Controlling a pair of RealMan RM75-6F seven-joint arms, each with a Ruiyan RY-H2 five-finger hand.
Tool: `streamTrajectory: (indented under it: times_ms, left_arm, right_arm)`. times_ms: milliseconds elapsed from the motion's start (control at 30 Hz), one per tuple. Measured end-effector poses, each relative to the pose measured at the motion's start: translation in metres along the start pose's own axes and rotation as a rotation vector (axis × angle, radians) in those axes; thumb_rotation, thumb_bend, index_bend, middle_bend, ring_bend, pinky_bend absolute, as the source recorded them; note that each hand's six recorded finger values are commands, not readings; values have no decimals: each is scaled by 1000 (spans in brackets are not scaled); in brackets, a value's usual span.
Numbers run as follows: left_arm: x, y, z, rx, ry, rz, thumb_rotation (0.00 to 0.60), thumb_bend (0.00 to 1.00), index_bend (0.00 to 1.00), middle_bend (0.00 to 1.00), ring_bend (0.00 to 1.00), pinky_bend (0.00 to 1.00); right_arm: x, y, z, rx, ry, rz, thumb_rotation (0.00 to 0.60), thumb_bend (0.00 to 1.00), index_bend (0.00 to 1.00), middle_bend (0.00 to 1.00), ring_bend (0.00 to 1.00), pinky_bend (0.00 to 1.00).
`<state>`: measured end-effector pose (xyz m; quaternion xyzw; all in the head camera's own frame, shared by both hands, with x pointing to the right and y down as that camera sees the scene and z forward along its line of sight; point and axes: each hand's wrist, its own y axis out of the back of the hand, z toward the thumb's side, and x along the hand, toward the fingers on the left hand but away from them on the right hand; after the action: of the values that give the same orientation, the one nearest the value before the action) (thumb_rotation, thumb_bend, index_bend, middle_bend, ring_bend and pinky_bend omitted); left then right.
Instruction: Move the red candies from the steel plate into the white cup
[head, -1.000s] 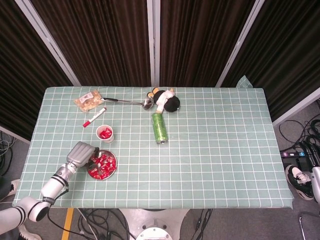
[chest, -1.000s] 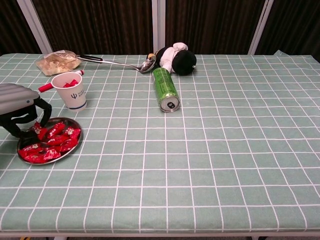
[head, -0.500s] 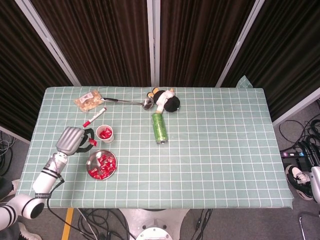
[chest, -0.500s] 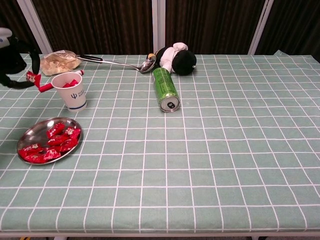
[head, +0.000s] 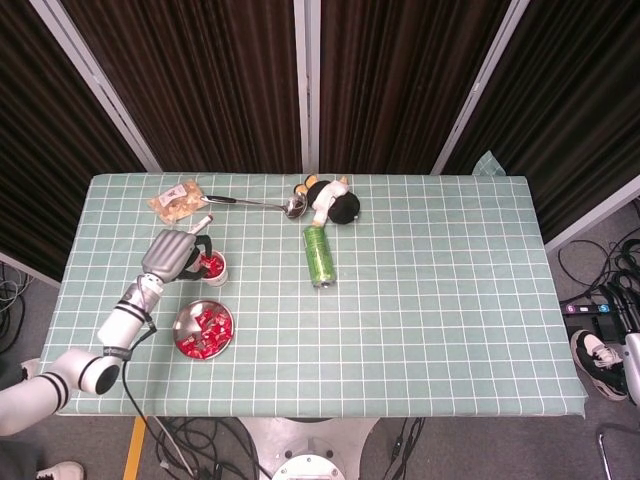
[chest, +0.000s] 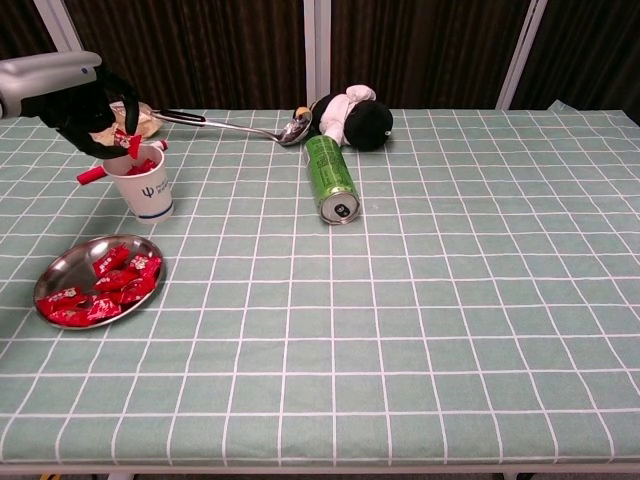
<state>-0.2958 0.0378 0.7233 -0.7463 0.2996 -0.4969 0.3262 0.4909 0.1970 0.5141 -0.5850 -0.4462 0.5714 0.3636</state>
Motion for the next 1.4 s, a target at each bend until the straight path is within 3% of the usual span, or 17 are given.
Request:
streamTrajectory:
  times_ms: [300,567,733,900,1200,1400]
  left_arm:
    - [1,-5,-3,39,22,-30,600,351,361,986,898,1000]
    - [-30,6,-11,22,29,43,600,349,359,978,889,1000]
    - [-67,8,-13,12,12,88,600,349,452,981,890,1000]
    - [-90,-16,-8,51,-32,7,600,340,476,985,890,1000]
    - [-81,-60,-4,103,-40,-147,600,305,489,987,891,1000]
    - [-78,-74,4,135,-67,-208,600,313,462,985,890,996]
  right_arm:
    - [-1,0,-1,-3,-1,0,600,198,16,59,0,147]
    - [-1,1,0,-5,7,-8,600,199,17,60,0,149]
    - [-2,1,2,-6,17,-6,600,199,17,60,0,149]
    - [-3,-1,7,-9,31,-3,600,199,17,60,0,150]
    - [2,3,6,-6,25,-13,600,199,17,60,0,150]
    - [4,3,5,-5,18,-13,600,199,17,59,0,150]
